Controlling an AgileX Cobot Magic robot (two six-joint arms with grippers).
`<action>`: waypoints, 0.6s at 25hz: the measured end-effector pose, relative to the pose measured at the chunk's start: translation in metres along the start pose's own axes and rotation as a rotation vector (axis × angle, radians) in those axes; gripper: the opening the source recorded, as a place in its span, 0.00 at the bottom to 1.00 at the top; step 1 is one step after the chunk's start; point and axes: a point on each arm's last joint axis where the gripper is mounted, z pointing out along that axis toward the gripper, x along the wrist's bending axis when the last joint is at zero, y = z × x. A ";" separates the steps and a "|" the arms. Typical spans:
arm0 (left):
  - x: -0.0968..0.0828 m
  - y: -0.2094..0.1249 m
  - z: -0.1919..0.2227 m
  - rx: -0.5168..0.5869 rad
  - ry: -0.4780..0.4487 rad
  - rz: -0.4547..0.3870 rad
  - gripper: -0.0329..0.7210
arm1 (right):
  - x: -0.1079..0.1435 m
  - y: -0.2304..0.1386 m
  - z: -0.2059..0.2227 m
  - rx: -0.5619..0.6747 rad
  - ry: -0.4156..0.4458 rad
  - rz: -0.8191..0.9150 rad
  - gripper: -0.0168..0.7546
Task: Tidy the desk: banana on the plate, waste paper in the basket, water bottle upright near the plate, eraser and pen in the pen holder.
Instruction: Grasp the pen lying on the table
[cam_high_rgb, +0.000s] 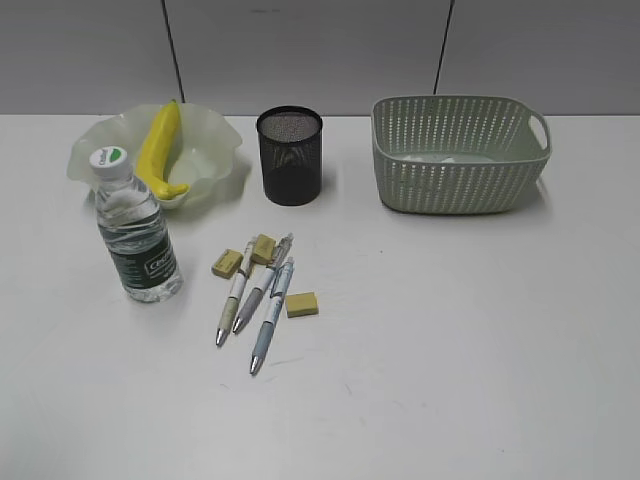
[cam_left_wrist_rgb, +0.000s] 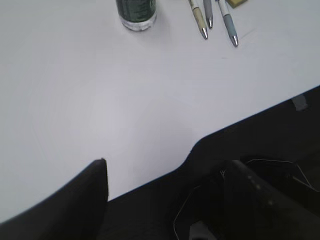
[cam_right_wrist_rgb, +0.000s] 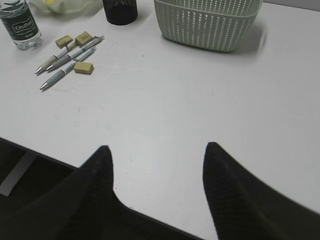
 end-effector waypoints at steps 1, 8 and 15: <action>0.000 -0.007 0.000 -0.008 0.000 0.000 0.76 | 0.000 0.000 0.000 0.000 0.000 0.000 0.61; 0.000 -0.039 -0.015 -0.228 -0.005 0.006 0.75 | 0.000 0.017 0.004 -0.019 -0.003 -0.010 0.61; 0.001 -0.055 -0.030 -0.417 -0.002 0.010 0.67 | 0.001 0.080 0.055 0.028 0.054 -0.123 0.61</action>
